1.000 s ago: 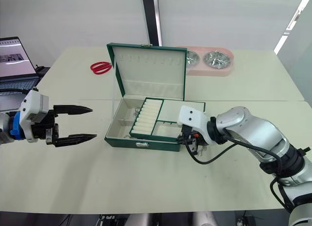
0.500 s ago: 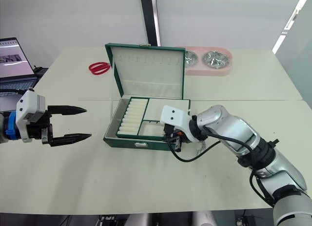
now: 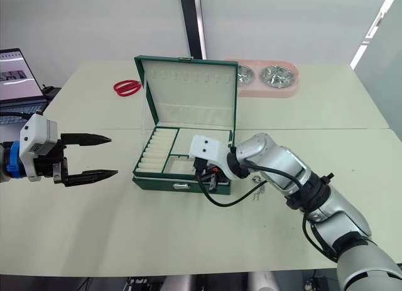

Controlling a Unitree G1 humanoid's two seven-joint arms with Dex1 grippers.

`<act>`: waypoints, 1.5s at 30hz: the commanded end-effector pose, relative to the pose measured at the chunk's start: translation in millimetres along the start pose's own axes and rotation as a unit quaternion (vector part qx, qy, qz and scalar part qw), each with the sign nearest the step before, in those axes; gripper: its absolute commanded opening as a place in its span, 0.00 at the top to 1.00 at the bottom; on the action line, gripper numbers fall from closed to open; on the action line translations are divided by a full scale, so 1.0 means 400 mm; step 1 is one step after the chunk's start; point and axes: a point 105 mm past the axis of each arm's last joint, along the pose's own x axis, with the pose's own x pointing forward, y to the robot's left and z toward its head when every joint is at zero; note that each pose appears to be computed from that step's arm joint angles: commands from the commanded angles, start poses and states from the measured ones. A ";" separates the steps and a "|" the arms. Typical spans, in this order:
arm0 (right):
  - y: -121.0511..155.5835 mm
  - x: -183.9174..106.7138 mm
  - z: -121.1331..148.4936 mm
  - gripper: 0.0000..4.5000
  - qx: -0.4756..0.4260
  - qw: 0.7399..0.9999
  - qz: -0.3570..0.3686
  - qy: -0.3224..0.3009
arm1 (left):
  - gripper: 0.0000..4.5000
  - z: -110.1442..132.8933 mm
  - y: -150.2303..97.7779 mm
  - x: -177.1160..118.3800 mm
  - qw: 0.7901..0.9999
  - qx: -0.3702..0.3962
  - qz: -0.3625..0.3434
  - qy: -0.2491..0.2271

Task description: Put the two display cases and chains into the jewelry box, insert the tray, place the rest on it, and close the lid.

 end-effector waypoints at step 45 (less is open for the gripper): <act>-0.214 0.015 -0.006 0.99 -0.001 0.977 -0.197 -0.085 | 0.00 0.082 -0.008 0.029 0.997 0.019 -0.002 -0.070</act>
